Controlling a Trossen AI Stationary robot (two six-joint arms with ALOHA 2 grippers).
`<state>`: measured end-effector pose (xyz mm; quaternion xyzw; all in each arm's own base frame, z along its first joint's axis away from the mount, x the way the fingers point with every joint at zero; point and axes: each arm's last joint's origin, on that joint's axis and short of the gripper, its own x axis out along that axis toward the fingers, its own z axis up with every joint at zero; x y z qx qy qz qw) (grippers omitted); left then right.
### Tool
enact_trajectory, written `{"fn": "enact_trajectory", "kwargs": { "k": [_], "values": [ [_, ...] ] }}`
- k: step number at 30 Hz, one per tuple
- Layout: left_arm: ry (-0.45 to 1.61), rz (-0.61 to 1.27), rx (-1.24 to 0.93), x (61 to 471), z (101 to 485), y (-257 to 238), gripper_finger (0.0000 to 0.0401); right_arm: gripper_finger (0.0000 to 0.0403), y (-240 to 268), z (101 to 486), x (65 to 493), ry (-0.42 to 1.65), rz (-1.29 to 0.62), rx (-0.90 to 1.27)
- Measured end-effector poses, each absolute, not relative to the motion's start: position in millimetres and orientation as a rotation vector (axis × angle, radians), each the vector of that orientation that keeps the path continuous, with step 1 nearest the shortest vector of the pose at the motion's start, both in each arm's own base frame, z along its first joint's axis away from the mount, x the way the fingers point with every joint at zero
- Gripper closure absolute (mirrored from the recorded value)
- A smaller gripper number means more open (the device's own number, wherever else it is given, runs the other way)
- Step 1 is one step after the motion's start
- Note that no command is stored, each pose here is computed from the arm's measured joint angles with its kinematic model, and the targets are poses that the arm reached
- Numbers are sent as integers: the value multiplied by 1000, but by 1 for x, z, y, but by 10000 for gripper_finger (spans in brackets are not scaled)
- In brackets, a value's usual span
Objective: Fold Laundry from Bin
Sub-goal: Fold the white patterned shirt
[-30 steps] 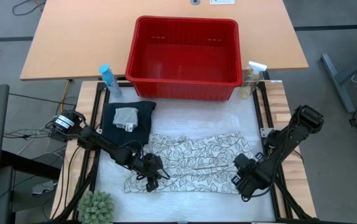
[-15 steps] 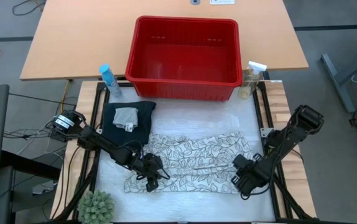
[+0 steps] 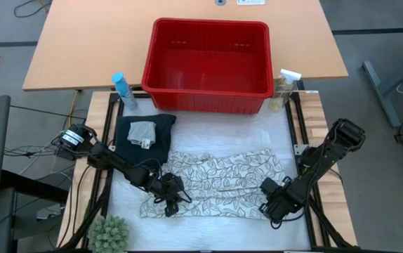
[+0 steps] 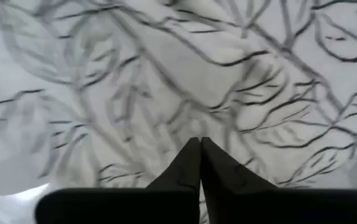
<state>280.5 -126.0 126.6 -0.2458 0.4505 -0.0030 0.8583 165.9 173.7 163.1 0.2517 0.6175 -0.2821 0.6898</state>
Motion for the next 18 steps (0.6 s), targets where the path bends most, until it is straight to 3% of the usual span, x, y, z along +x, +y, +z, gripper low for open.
{"fn": "enact_trajectory", "kwargs": {
  "k": [4, 9, 13, 18],
  "values": [
    [946, -6, -517, 281, 127, -126, 383, 352, 180, 173, 172, 1361, -595, 585],
    [938, 8, -511, 281, 127, -126, 383, 348, 188, 179, 175, 1339, -492, 561],
    [932, 18, -506, 281, 127, -125, 383, 337, 181, 178, 171, 1371, -552, 502],
    [932, 18, -507, 281, 127, -125, 383, 273, 175, 178, 176, 1374, -571, 496]
  ]
}}
